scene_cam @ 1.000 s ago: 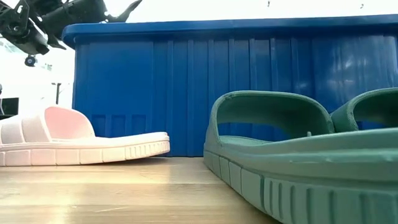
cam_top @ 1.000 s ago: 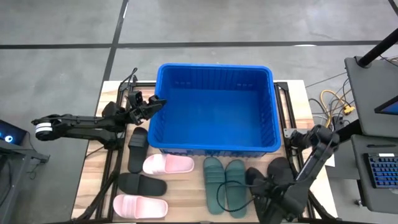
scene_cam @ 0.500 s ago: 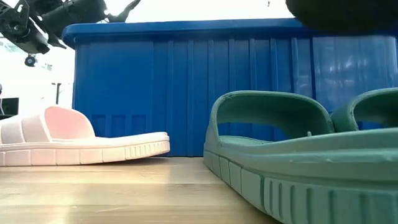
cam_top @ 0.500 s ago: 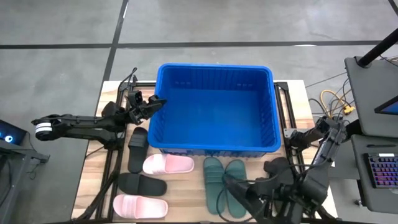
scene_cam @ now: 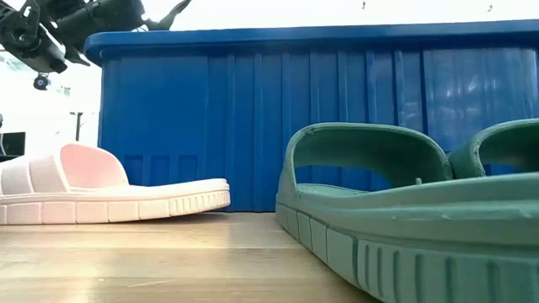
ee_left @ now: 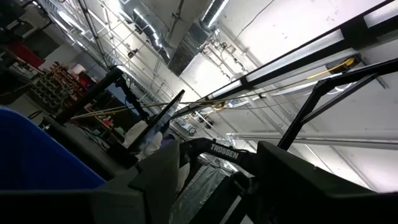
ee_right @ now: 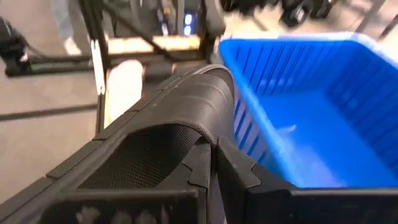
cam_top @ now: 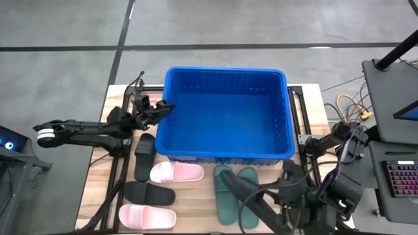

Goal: Pick and place slides into bin
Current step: Put the black slide into the blue container

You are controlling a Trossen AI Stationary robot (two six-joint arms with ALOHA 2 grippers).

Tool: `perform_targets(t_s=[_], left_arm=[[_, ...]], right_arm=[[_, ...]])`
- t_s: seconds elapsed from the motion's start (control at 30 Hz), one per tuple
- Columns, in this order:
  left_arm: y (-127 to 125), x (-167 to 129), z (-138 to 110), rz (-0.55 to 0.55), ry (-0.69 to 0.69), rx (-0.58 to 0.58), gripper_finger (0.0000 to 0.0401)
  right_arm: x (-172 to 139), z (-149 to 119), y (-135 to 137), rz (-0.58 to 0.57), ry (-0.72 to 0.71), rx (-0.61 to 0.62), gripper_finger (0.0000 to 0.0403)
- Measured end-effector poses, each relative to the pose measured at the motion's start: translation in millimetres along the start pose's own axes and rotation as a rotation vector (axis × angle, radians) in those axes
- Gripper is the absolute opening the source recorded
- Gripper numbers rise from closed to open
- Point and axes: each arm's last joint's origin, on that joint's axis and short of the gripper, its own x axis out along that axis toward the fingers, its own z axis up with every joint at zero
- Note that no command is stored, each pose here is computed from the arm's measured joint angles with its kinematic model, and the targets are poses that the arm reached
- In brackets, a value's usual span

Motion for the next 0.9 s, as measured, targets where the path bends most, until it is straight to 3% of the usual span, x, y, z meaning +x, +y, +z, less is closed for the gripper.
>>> perform_targets(t_s=[0.43, 0.9], left_arm=[[0, 0, 0, -0.001, 0.0, 0.0, 0.0201], [-7, -2, 4, -0.028, -0.021, 0.044, 0.0201]], right_arm=[[-1, 34, -23, -0.241, -0.224, -0.078, 0.0008], [24, 46, -74, -0.439, -0.128, -0.127, 0.0008]])
